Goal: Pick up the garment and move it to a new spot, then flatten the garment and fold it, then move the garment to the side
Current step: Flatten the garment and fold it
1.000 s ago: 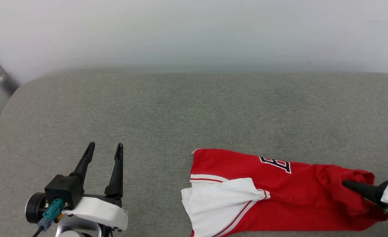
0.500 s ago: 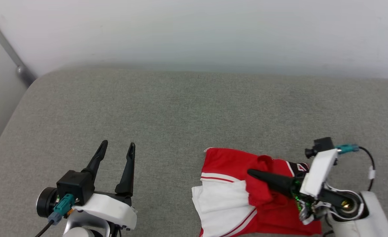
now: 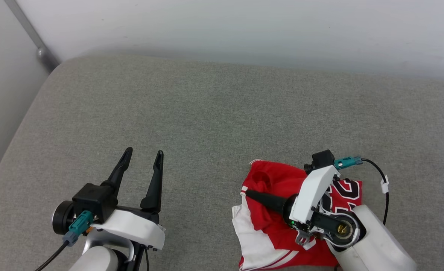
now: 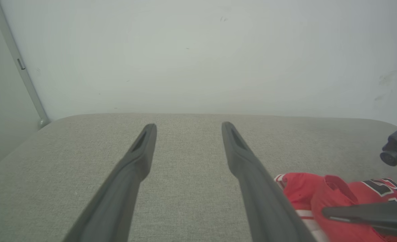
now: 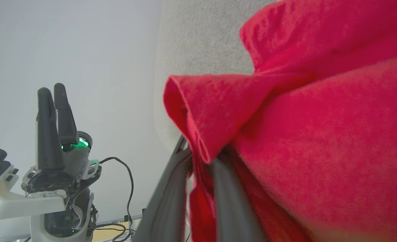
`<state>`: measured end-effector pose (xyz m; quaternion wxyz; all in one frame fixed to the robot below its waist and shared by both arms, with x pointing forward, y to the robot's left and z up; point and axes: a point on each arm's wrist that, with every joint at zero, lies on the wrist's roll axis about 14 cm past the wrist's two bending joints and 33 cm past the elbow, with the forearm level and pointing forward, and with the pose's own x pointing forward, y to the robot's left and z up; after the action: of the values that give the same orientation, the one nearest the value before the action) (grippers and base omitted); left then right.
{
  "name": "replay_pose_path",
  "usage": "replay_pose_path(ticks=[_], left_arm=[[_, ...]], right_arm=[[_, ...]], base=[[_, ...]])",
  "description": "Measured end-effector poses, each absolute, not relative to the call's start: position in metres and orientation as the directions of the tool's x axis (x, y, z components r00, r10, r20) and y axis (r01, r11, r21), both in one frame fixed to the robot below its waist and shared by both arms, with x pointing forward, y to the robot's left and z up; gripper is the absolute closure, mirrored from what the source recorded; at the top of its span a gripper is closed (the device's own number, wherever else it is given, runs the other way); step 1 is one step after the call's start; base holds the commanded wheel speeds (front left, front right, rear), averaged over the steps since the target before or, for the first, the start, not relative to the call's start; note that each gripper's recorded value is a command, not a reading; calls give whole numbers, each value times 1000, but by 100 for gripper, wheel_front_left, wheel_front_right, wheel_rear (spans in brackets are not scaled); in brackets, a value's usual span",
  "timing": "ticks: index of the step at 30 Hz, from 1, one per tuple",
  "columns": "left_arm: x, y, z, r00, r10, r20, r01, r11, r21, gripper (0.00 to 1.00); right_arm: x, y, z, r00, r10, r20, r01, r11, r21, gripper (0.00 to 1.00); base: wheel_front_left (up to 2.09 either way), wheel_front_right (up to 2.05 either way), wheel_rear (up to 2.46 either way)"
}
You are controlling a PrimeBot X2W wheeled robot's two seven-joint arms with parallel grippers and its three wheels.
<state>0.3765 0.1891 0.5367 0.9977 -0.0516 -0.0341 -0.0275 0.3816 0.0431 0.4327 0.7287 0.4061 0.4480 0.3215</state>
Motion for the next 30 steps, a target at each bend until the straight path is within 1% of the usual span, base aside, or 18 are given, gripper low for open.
replay_pose_path(ticks=[4, 8, 11, 14, 17, 19, 21, 23, 26, 30], left_arm=[[378, 189, 535, 996, -54, 72, 62, 993, -104, 0], [378, 185, 539, 994, -66, 87, 75, 992, -103, 0], [377, 181, 540, 993, -77, 93, 86, 991, -102, 0], [375, 177, 542, 992, -86, 95, 95, 991, -98, 0], [375, 174, 543, 991, -96, 95, 105, 990, -91, 0], [375, 173, 545, 990, -99, 96, 108, 990, -87, 0], [375, 171, 546, 990, -101, 98, 110, 989, -99, 0], [373, 170, 543, 991, -100, 88, 108, 989, -97, 0], [372, 170, 543, 992, -96, 88, 105, 990, -98, 0], [370, 172, 543, 992, -90, 84, 97, 992, -83, 0]], right_arm=[[389, 42, 439, 411, 819, -401, -168, 500, 849, 0], [399, 29, 455, 470, 794, -385, -243, 535, 809, 0], [408, 9, 468, 545, 752, -371, -321, 596, 736, 0], [421, -32, 474, 666, 651, -364, -356, 706, 612, 0], [431, -89, 473, 790, 497, -359, -330, 838, 435, 0], [436, -127, 478, 862, 392, -322, -276, 895, 352, 0], [435, -159, 482, 909, 299, -292, -225, 939, 261, 0], [430, -186, 488, 944, 215, -249, -173, 968, 181, 0], [419, -217, 501, 978, 117, -172, -109, 992, 55, 0], [402, -225, 525, 996, 69, -58, -70, 997, -16, 0]], base=[[0, 0, 0], [0, 0, 0], [0, 0, 0], [0, 0, 0], [0, 0, 0], [0, 0, 0], [0, 0, 0], [0, 0, 0], [0, 0, 0], [0, 0, 0]])
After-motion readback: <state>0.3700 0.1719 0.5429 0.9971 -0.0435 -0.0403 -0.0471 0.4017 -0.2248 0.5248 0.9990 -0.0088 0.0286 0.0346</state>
